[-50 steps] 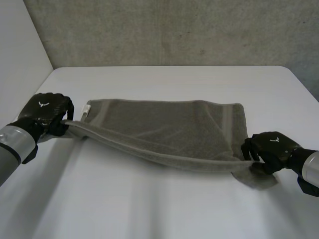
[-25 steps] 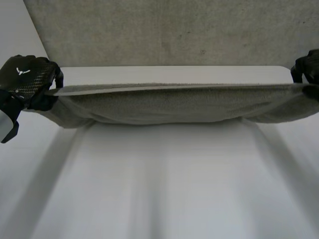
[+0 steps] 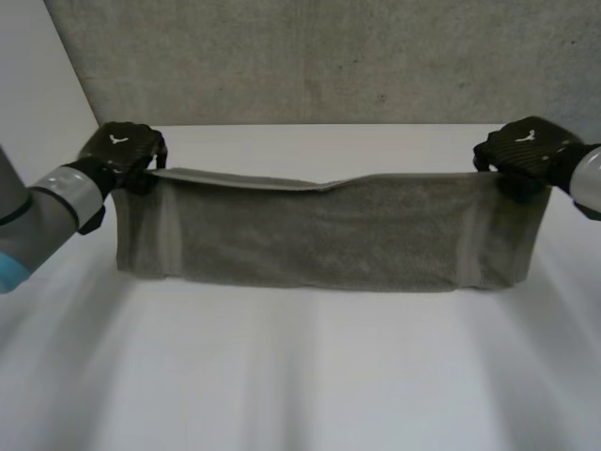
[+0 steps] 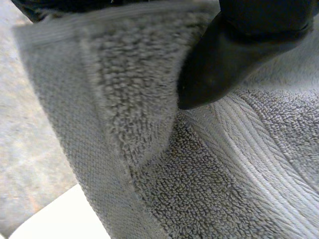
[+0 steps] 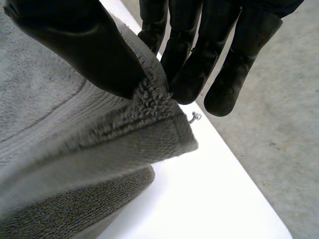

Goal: Fold the towel.

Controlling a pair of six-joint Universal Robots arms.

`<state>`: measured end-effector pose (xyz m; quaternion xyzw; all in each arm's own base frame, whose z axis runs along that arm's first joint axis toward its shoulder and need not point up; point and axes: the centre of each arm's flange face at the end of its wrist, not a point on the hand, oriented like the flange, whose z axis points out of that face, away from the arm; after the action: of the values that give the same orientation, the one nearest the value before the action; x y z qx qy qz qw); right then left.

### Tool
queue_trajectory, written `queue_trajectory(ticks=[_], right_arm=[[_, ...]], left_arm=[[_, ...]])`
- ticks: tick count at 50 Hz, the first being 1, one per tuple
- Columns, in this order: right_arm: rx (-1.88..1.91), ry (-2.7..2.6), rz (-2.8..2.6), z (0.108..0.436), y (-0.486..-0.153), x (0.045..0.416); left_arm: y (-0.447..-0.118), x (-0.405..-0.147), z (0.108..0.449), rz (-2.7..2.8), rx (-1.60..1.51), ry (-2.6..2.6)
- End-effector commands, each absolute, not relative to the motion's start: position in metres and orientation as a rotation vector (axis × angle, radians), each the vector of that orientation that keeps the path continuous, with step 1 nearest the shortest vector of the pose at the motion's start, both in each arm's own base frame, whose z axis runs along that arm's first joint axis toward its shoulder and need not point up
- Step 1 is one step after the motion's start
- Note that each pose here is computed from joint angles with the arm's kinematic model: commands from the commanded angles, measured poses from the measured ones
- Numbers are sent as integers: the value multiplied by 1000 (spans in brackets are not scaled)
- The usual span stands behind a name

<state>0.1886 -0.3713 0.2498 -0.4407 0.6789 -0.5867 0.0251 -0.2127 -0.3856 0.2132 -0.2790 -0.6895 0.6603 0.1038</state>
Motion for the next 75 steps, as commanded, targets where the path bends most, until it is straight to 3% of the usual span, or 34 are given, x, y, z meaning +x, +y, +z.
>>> queue_trajectory(ticks=[1, 8, 18, 30, 36, 42, 47, 53, 75], right_arm=[[-1394, 2087, -1827, 220, -392, 207], [-1397, 2102, -1905, 198, -411, 219], [-1229, 2107, -2005, 211, -417, 224], [-1164, 2083, -2015, 250, -373, 219], [-1175, 2118, -1959, 246, -353, 215], [-1167, 2256, -1720, 202, -319, 209], [-1169, 2288, -1653, 178, -312, 207], [-1119, 2316, -1717, 151, -328, 190], [-1056, 2378, -1718, 117, -352, 167]], left_arm=[[-405, -229, 186, 1888, -847, -2051], [-419, -237, 163, 1852, -837, -2106], [-426, -227, 169, 1922, -743, -2205], [-387, -209, 196, 1865, -704, -2287], [-364, -205, 200, 1831, -700, -2308], [-334, -202, 200, 1874, -666, -2261], [-326, -201, 188, 1884, -609, -2236], [-322, -200, 172, 1881, -561, -2217], [-313, -205, 162, 1895, -538, -2120]])
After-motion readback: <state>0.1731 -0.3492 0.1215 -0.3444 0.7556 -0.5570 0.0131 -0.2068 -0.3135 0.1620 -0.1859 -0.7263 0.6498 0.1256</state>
